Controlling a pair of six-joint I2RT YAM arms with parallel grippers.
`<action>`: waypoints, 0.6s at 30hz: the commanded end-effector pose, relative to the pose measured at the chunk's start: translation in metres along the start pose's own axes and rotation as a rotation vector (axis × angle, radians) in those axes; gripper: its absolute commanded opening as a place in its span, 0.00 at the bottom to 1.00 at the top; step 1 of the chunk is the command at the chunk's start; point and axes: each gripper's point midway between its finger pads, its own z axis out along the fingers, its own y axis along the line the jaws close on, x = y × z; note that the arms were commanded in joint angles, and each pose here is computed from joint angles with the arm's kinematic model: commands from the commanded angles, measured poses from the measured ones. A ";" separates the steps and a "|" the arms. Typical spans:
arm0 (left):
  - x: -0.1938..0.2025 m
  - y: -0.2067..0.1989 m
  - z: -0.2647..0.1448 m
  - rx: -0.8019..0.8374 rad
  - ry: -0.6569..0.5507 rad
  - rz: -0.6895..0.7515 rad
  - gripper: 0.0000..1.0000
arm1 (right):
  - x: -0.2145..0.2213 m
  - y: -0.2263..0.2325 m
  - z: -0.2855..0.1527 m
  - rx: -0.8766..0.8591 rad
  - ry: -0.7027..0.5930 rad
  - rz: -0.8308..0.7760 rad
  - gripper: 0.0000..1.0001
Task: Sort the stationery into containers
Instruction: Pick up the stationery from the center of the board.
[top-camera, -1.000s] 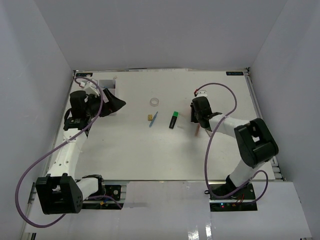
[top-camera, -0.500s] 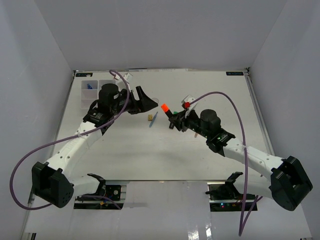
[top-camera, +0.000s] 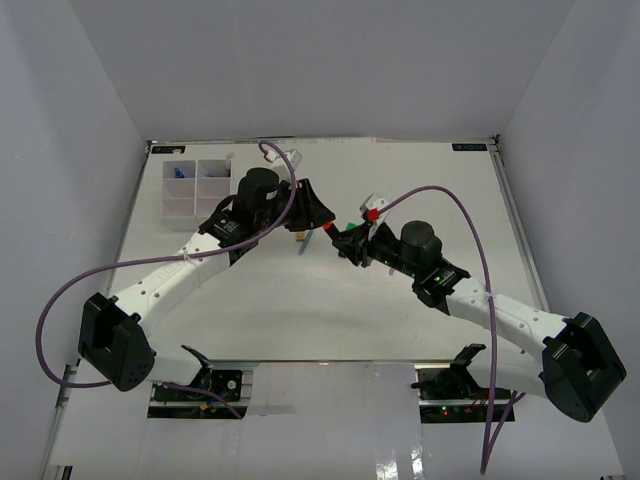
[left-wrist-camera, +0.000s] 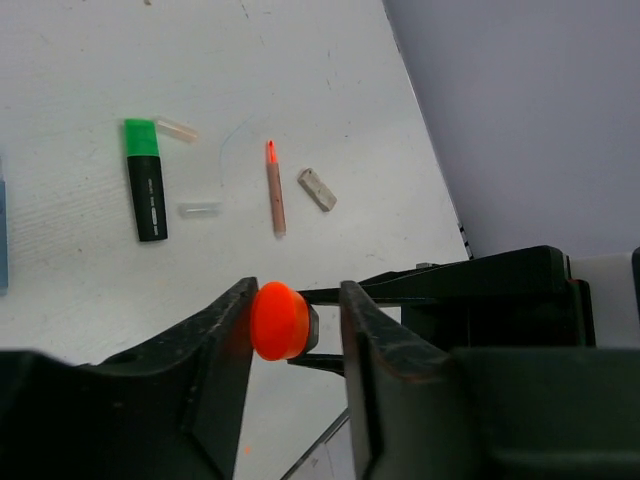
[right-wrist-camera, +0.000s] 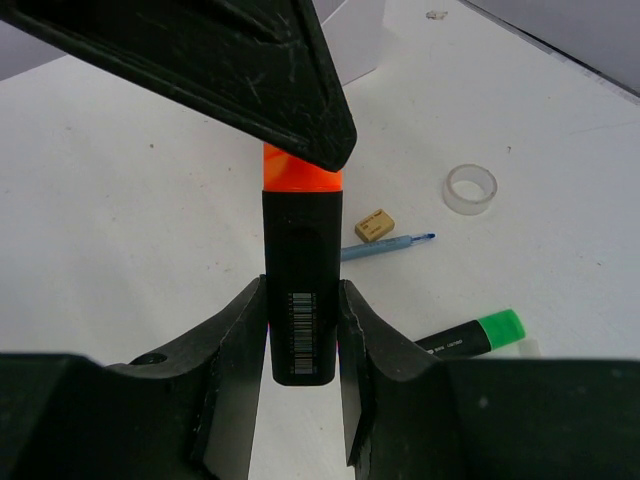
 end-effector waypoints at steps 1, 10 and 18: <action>-0.012 -0.013 -0.003 0.008 -0.031 0.021 0.44 | -0.023 0.003 -0.001 -0.009 -0.087 -0.039 0.12; -0.006 -0.009 0.003 -0.007 -0.018 0.027 0.05 | -0.020 -0.002 0.001 0.014 -0.081 -0.036 0.29; -0.055 0.051 -0.032 -0.257 -0.205 0.070 0.04 | -0.004 -0.013 -0.006 0.089 -0.038 0.005 0.93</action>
